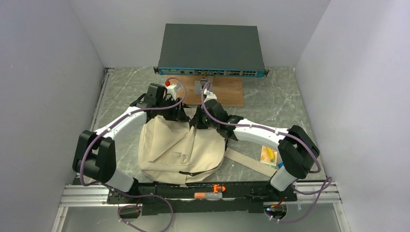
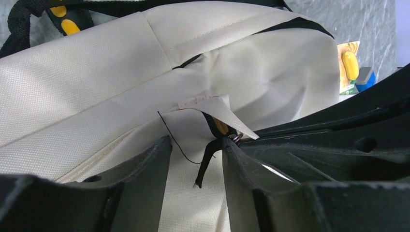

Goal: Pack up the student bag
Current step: Unzip the student bag at the center of the board.

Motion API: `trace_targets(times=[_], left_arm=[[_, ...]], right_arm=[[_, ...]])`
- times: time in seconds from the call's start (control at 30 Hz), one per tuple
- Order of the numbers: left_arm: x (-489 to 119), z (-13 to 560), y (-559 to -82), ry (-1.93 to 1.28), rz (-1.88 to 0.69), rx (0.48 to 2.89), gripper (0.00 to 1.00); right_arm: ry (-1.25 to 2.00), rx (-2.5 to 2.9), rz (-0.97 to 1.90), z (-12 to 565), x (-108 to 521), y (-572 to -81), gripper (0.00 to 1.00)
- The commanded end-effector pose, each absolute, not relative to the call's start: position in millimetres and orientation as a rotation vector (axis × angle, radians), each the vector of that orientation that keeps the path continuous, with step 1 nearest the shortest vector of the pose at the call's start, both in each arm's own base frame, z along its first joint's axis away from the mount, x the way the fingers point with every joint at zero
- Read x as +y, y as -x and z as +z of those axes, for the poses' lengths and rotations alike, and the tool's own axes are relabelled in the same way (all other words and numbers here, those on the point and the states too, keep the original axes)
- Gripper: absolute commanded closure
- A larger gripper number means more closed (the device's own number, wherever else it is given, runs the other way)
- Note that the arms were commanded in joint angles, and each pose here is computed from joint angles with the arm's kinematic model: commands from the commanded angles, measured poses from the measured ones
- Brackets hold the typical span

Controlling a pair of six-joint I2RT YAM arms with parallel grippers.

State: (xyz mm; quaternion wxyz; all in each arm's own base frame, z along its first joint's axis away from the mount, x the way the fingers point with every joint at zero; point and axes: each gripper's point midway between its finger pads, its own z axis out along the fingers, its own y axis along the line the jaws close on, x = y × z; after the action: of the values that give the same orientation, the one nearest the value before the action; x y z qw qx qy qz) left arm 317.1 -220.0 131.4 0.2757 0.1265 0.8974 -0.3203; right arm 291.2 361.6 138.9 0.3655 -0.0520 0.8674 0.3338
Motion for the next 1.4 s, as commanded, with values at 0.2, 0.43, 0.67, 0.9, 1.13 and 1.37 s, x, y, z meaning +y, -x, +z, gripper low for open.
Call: trace_targets(times=[0.2, 0.43, 0.67, 0.9, 1.13, 1.37], left_arm=[[-239, 135, -303, -0.441, -1.006, 2.374, 0.56], [-250, 150, -291, -0.457, -1.138, 2.325, 0.75], [-246, 159, -270, -0.452, -1.158, 2.316, 1.0], [-245, 169, -247, -0.433, -1.147, 2.311, 1.0], [-248, 158, -232, -0.409, -1.088, 2.364, 1.0], [-249, 151, -212, -0.411, -1.021, 2.41, 1.0]], right_arm=[[0.143, 2.122, 0.953, 181, 367, -292, 1.0], [0.107, 2.127, 0.931, 179, 361, -295, 1.0], [0.108, 2.173, 0.932, 171, 359, -296, 1.0], [0.131, 2.175, 1.029, 179, 358, -290, 0.82], [0.202, 2.21, 0.997, 171, 369, -299, 0.74], [0.208, 2.265, 0.864, 150, 364, -311, 0.96]])
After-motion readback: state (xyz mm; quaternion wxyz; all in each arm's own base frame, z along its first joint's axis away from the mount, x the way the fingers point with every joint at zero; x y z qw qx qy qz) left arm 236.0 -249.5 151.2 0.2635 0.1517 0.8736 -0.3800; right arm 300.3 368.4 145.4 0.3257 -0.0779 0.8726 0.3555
